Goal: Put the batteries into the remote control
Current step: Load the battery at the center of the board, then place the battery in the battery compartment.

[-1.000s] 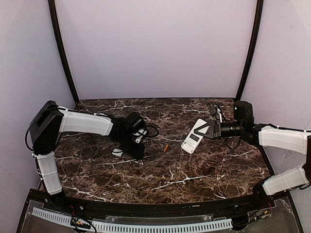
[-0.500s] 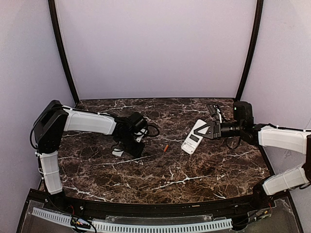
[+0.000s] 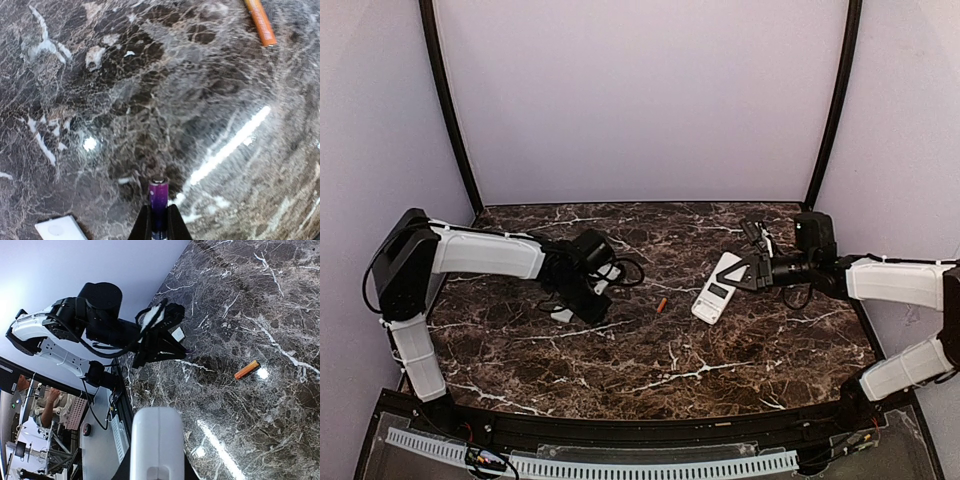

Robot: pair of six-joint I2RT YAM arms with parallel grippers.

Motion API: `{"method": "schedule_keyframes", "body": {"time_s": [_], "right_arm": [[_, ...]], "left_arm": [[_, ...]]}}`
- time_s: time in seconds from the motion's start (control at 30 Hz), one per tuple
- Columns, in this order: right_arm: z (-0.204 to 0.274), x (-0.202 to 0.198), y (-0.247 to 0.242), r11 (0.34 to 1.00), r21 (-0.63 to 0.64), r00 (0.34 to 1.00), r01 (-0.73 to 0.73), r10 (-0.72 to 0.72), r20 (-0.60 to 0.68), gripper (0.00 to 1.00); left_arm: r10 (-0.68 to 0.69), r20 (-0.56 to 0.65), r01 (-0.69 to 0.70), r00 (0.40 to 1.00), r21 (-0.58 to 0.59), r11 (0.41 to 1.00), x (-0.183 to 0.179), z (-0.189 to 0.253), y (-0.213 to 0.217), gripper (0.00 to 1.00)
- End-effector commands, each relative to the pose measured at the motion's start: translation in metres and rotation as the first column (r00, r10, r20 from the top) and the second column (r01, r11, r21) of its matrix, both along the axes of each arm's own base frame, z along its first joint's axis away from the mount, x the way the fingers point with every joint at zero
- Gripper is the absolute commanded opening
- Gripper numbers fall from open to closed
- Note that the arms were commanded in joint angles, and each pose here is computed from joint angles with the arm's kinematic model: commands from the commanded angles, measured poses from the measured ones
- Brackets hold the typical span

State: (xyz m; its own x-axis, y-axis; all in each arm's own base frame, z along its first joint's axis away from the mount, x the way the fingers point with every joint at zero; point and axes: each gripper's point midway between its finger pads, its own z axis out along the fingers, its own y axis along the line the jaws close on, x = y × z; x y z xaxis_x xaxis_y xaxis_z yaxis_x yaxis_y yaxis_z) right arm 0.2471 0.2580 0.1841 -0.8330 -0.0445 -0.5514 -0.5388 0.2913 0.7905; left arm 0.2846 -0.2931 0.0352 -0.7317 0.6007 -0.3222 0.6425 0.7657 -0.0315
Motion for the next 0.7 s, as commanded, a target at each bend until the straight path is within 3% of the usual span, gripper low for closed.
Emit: {"method": "schedule_keyframes", "body": {"time_s": [0.0, 0.17, 0.3, 0.5, 0.67], "right_arm": [[0.008, 0.0, 0.004, 0.998, 0.034, 0.999, -0.045, 0.045, -0.009, 0.0], [0.006, -0.007, 0.009, 0.994, 0.065, 0.994, -0.09, 0.093, -0.057, 0.0], [0.006, -0.012, 0.015, 0.991, 0.073, 0.99, -0.112, 0.118, -0.074, 0.0], [0.002, -0.025, 0.035, 0.986, 0.064, 0.982, -0.153, 0.159, -0.105, 0.0], [-0.011, -0.03, 0.049, 0.985, 0.054, 0.974, -0.164, 0.171, -0.15, 0.0]], "left_arm": [[-0.112, 0.097, 0.127, 0.989, -0.164, 0.978, -0.015, 0.063, -0.016, 0.0], [-0.239, 0.209, 0.284, 0.948, -0.222, 0.933, -0.037, 0.113, -0.027, 0.0], [-0.367, 0.225, 0.419, 0.903, -0.27, 0.867, -0.066, 0.14, -0.036, 0.0], [-0.518, 0.282, 0.576, 0.807, -0.185, 0.796, -0.099, 0.165, -0.048, 0.0], [-0.658, 0.219, 0.678, 0.72, -0.019, 0.735, -0.124, 0.157, -0.052, 0.0]]}}
